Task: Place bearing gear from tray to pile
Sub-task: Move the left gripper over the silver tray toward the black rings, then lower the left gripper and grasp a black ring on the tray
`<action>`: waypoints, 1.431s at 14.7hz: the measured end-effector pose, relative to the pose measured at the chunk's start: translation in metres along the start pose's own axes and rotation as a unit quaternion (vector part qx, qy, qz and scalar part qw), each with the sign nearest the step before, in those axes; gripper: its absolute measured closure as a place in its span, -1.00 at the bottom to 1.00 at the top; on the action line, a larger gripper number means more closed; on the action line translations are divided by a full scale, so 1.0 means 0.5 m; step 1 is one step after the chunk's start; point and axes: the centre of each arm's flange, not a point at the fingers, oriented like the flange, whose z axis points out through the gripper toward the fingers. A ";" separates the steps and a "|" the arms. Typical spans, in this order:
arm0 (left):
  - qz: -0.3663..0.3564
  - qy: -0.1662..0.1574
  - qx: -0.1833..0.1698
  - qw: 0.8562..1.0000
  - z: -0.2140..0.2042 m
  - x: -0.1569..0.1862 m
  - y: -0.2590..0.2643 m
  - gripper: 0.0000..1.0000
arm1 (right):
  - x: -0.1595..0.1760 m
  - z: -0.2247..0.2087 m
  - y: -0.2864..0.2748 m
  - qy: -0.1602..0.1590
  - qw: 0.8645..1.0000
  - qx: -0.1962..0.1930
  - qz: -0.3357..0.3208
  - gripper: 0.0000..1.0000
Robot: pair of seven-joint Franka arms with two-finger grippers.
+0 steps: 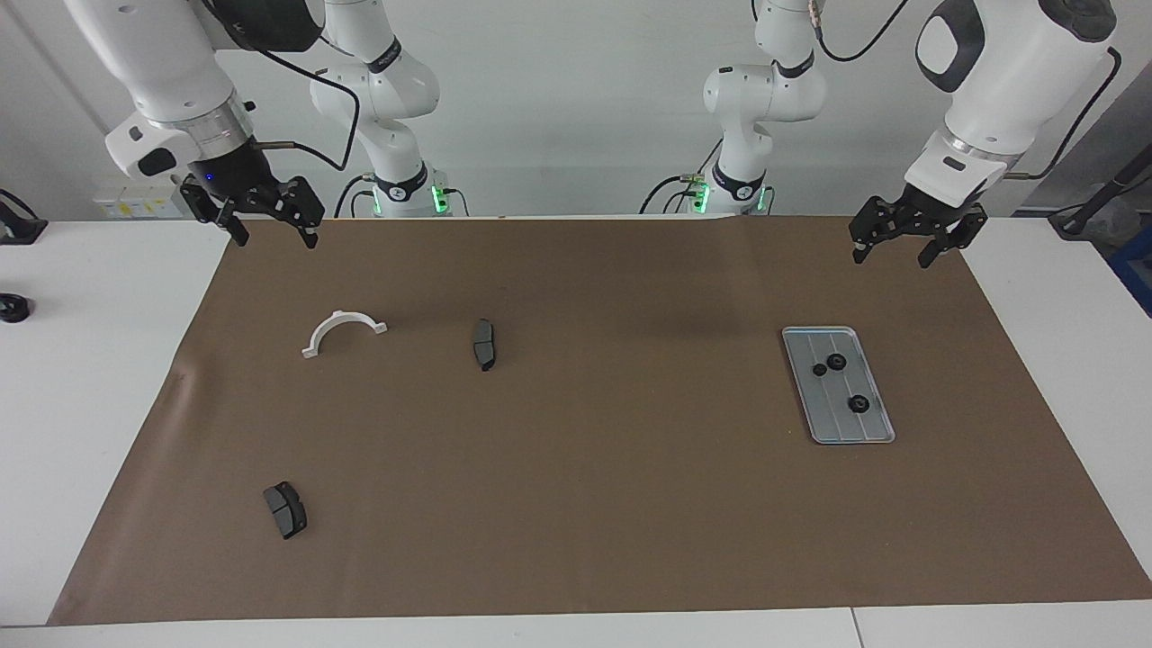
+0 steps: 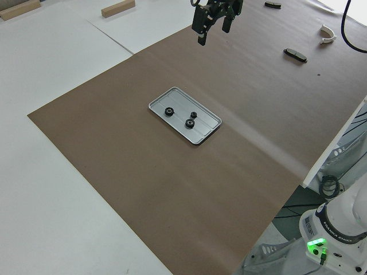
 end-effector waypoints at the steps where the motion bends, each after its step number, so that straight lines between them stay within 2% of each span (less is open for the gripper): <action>1: 0.000 0.002 0.000 1.000 0.004 0.001 0.000 -1.00 | 0.000 0.000 0.000 0.000 1.000 0.000 0.000 -1.00; 5: 0.000 0.018 0.002 1.000 0.023 0.009 -0.002 -1.00 | 0.000 0.000 0.000 0.000 1.000 0.000 0.000 -1.00; 9: -0.002 0.049 0.004 0.999 0.074 0.002 -0.007 -1.00 | 0.000 0.000 0.000 0.000 1.000 0.000 0.000 -1.00; 14: -0.005 0.072 0.007 0.997 0.180 -0.004 -0.013 -1.00 | 0.000 0.000 0.000 0.000 1.000 0.000 0.000 -1.00; 21: -0.006 0.077 0.013 0.997 0.332 0.009 -0.016 -1.00 | 0.000 0.000 0.000 0.000 1.000 0.000 0.000 -1.00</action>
